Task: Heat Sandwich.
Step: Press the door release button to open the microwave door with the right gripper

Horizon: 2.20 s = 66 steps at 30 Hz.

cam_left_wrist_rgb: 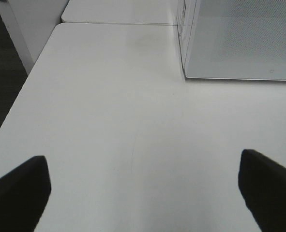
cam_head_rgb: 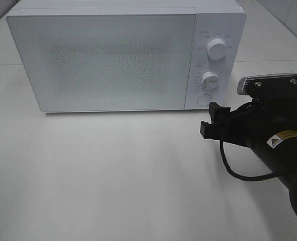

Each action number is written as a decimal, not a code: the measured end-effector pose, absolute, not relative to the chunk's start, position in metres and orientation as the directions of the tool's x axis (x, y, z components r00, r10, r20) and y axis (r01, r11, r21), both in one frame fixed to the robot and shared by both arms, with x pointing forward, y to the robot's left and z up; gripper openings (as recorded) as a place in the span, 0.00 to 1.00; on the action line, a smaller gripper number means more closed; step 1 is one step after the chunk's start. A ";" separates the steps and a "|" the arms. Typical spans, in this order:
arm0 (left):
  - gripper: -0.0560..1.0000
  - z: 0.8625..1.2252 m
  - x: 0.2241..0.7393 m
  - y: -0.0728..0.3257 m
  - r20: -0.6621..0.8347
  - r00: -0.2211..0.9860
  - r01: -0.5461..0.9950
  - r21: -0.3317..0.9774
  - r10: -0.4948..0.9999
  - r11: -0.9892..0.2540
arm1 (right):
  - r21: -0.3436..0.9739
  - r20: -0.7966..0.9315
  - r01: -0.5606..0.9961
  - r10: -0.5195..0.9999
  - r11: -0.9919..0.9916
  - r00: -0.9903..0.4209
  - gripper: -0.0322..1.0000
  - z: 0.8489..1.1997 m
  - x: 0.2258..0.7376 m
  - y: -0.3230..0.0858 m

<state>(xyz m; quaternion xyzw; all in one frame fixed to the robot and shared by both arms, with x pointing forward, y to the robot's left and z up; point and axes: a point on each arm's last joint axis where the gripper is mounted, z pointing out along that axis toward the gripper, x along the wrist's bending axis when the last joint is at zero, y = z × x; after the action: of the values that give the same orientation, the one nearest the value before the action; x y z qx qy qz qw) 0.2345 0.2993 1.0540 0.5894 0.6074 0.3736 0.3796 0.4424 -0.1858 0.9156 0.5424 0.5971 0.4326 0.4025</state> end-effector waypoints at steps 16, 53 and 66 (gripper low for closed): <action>0.99 1.054 0.235 0.299 -0.021 -0.017 0.432 0.901 1.000 0.026 | 0.865 0.375 0.339 0.925 -0.370 0.052 0.77 0.913 0.441 -0.185; 0.99 1.054 0.235 0.299 -0.021 -0.017 0.432 0.901 1.000 0.026 | 0.005 0.907 0.111 0.051 -0.994 0.417 0.21 0.905 0.438 -0.184; 0.99 1.054 0.235 0.299 -0.021 -0.017 0.432 0.901 1.000 0.026 | -0.006 0.891 0.113 0.046 -0.994 0.451 0.04 0.901 0.436 -0.183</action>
<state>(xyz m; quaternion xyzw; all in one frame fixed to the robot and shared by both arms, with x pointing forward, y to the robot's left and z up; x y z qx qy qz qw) 0.2345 0.2993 1.0540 0.5894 0.6074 0.3736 0.3796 0.4363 -0.1832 0.9011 0.8512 0.0467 0.5219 -0.0319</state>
